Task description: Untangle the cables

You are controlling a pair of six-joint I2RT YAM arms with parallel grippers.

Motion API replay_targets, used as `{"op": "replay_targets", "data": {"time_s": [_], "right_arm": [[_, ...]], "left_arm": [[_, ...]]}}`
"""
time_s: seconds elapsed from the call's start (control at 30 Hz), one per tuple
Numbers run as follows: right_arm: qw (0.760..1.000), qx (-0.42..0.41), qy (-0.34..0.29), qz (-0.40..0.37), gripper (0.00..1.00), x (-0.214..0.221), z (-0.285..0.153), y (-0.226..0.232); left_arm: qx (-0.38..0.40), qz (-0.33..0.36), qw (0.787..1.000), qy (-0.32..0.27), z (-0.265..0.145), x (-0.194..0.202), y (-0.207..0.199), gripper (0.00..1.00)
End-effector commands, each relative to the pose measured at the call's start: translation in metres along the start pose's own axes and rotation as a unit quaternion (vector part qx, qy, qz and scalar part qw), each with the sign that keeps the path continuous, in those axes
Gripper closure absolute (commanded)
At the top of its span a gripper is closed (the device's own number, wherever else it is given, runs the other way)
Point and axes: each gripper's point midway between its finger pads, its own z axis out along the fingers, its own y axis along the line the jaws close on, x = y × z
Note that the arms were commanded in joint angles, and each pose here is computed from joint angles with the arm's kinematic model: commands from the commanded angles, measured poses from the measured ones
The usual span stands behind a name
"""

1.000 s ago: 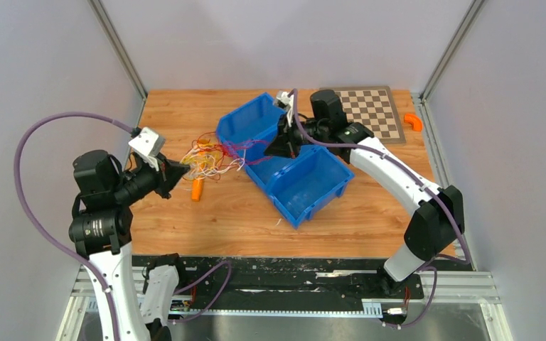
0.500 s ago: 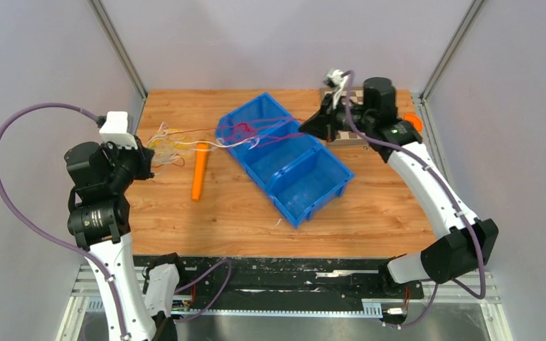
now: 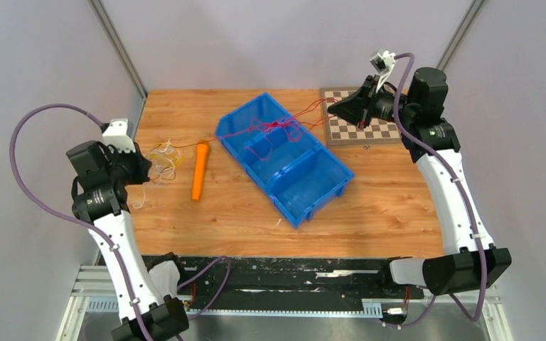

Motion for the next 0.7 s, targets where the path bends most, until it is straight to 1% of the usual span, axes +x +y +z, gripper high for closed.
{"op": "replay_targets", "data": {"time_s": [0.0, 0.03, 0.07, 0.1, 0.17, 0.23, 0.3, 0.33, 0.37, 0.4, 0.43, 0.47, 0.5, 0.53, 0.57, 0.6, 0.67], "right_arm": [[0.994, -0.099, -0.026, 0.023, 1.0, -0.025, 0.004, 0.044], [0.992, -0.118, -0.02, 0.028, 1.0, -0.022, 0.011, 0.052], [0.99, -0.136, -0.015, 0.031, 1.0, -0.019, 0.019, 0.06], [0.988, -0.15, -0.01, 0.031, 1.0, -0.015, 0.027, 0.068], [0.984, -0.173, -0.002, 0.029, 1.0, -0.008, 0.041, 0.083], [0.98, -0.195, 0.007, 0.03, 1.0, -0.001, 0.053, 0.094], [0.976, -0.213, 0.016, 0.034, 1.0, 0.004, 0.064, 0.102], [0.975, -0.22, 0.02, 0.036, 1.0, 0.007, 0.069, 0.105], [0.973, -0.226, 0.025, 0.037, 1.0, 0.01, 0.073, 0.108], [0.971, -0.234, 0.029, 0.037, 1.0, 0.013, 0.078, 0.112], [0.969, -0.242, 0.034, 0.038, 1.0, 0.017, 0.082, 0.117], [0.967, -0.249, 0.039, 0.04, 1.0, 0.022, 0.087, 0.122], [0.965, -0.256, 0.044, 0.04, 1.0, 0.026, 0.091, 0.127], [0.962, -0.265, 0.049, 0.041, 1.0, 0.031, 0.095, 0.132], [0.96, -0.273, 0.053, 0.038, 1.0, 0.034, 0.099, 0.138], [0.957, -0.281, 0.057, 0.037, 1.0, 0.039, 0.103, 0.143], [0.954, -0.291, 0.064, 0.035, 1.0, 0.045, 0.11, 0.152]], "left_arm": [[0.197, 0.074, 0.976, -0.052, -0.028, -0.006, -0.071, 1.0], [0.235, 0.08, 0.967, -0.047, -0.034, 0.0, -0.086, 1.0], [0.246, 0.083, 0.965, -0.038, -0.034, 0.004, -0.089, 1.0], [0.263, 0.09, 0.96, -0.016, -0.035, 0.017, -0.095, 1.0], [0.287, 0.093, 0.953, 0.021, -0.031, 0.039, -0.099, 1.0], [0.304, 0.089, 0.947, 0.044, -0.027, 0.057, -0.103, 1.0], [0.313, 0.094, 0.944, 0.052, -0.024, 0.07, -0.106, 1.0], [0.307, 0.103, 0.945, 0.054, -0.02, 0.073, -0.104, 0.95], [0.311, 0.109, 0.942, 0.062, -0.018, 0.079, -0.106, 0.82], [0.3, 0.119, 0.944, 0.06, -0.014, 0.079, -0.104, 0.55], [0.298, 0.123, 0.945, 0.055, -0.014, 0.076, -0.104, 0.41], [0.302, 0.124, 0.944, 0.047, -0.016, 0.072, -0.106, 0.24], [0.308, 0.13, 0.942, 0.03, -0.021, 0.061, -0.11, 0.19], [0.335, 0.13, 0.933, 0.015, -0.029, 0.055, -0.12, 0.15], [0.348, 0.139, 0.927, -0.007, -0.039, 0.043, -0.126, 0.14], [0.38, 0.143, 0.913, -0.03, -0.052, 0.032, -0.139, 0.13], [0.413, 0.148, 0.897, -0.057, -0.068, 0.018, -0.154, 0.12]]}}
